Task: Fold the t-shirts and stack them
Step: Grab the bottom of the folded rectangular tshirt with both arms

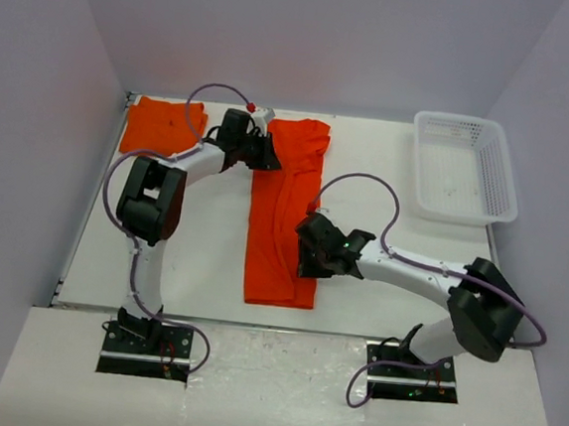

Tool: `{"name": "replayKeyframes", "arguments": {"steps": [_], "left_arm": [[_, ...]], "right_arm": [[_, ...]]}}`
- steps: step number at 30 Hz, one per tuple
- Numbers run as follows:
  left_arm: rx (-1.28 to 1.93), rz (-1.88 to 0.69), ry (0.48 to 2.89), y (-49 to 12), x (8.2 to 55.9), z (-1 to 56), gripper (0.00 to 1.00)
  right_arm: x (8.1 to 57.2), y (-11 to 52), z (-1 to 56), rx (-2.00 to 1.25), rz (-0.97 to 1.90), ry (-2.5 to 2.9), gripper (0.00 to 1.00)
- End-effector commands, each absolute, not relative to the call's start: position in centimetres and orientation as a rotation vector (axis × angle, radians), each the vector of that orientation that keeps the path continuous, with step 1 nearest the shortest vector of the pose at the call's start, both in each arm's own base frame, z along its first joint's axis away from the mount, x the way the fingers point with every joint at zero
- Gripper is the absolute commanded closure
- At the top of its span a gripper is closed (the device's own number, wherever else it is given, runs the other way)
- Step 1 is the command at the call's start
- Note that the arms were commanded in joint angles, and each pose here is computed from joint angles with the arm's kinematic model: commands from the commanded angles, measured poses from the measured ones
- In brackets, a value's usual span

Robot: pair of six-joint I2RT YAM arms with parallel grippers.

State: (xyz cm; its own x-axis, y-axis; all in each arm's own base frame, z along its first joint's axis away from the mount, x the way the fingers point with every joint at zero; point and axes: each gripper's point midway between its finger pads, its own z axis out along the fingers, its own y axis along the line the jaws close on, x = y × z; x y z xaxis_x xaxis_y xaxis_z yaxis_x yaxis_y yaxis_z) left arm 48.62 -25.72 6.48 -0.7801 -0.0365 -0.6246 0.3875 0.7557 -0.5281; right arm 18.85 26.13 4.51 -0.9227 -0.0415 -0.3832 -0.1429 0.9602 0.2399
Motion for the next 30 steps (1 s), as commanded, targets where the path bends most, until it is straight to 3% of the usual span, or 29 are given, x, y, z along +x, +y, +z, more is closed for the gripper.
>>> {"name": "replayKeyframes", "arguments": {"steps": [1, 2, 6, 12, 14, 19, 30], "left_arm": [[0.375, -0.848, 1.956, -26.9, 48.8, 20.7, 0.79], [0.359, -0.819, 1.955, -26.5, 48.4, 21.5, 0.75], [0.218, -0.712, 2.055, -24.6, 45.2, 22.6, 0.74], [0.108, -0.458, 2.242, -23.1, 35.5, 16.4, 0.83], [0.116, -0.411, 2.291, -22.6, 31.8, 13.9, 0.85], [0.136, -0.378, 2.355, -21.6, 24.7, 10.1, 0.86], [0.146, -0.328, 2.442, -21.8, 18.3, 8.0, 0.86]], "right_arm": [[20.4, 25.6, 9.7, -0.144, 0.408, 2.558, 0.58], [20.0, 25.0, 10.1, -0.149, 0.394, 2.561, 0.51], [18.9, 23.6, 11.7, -0.110, 0.420, 2.547, 0.46], [15.4, 22.0, 8.5, -0.111, 0.511, 2.608, 0.54], [14.6, 21.5, 7.2, -0.104, 0.519, 2.627, 0.61], [13.4, 21.4, 6.0, -0.125, 0.580, 2.640, 0.62], [12.7, 23.3, 5.0, -0.169, 0.665, 2.664, 0.57]]}}
